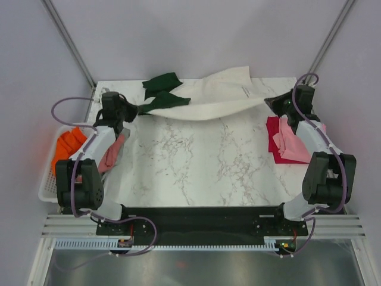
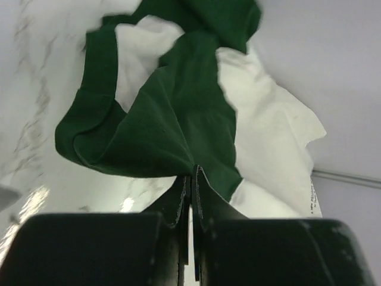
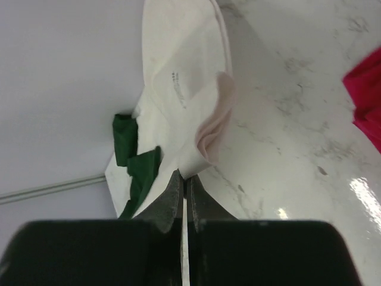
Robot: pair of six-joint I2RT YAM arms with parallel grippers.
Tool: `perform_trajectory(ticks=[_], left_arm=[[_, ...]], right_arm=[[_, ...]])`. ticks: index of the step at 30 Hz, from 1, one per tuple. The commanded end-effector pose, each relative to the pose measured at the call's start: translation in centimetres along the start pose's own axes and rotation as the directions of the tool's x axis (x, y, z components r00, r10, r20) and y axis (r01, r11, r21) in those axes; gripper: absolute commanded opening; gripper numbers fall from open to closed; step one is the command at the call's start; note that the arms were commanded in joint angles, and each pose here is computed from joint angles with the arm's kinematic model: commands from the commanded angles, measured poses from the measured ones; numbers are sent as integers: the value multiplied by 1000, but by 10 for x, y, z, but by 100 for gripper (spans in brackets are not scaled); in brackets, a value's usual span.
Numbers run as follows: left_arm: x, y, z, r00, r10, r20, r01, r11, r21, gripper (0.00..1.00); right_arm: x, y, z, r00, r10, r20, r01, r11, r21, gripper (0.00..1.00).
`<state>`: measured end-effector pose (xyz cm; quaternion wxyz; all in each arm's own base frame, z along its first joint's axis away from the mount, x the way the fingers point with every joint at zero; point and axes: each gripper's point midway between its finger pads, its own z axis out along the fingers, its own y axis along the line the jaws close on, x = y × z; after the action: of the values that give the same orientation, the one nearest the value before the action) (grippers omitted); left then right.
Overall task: Fold and stack the t-shirts
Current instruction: Fold the tshirt
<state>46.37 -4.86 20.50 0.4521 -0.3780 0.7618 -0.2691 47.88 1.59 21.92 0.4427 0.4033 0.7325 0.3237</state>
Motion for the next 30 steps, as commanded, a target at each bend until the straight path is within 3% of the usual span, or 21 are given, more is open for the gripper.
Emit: perform_trajectory(ticks=[1,7,13,18,28,30], left_arm=[[-17,-29,-29,993,-17,114,-6,981,195,2],[28,32,-47,999,-5,55,-1,994,113,2],[67,78,-82,999,28,-32,-27,999,30,2],[80,103,-119,999,44,-16,-44,999,1,2],[115,144,-157,992,44,-115,-55,994,-95,2],[123,153,-161,991,40,-132,-55,992,-111,2]], right_arm=[[8,-15,0,999,-37,11,38,999,-38,0],[49,-88,-21,998,-54,-40,57,995,83,0],[84,-136,-73,996,-70,-60,80,982,169,0],[92,-151,-119,993,-114,-21,116,970,214,0],[112,-185,-173,987,-158,-19,156,940,303,7],[114,-189,-178,988,-156,-15,153,938,311,12]])
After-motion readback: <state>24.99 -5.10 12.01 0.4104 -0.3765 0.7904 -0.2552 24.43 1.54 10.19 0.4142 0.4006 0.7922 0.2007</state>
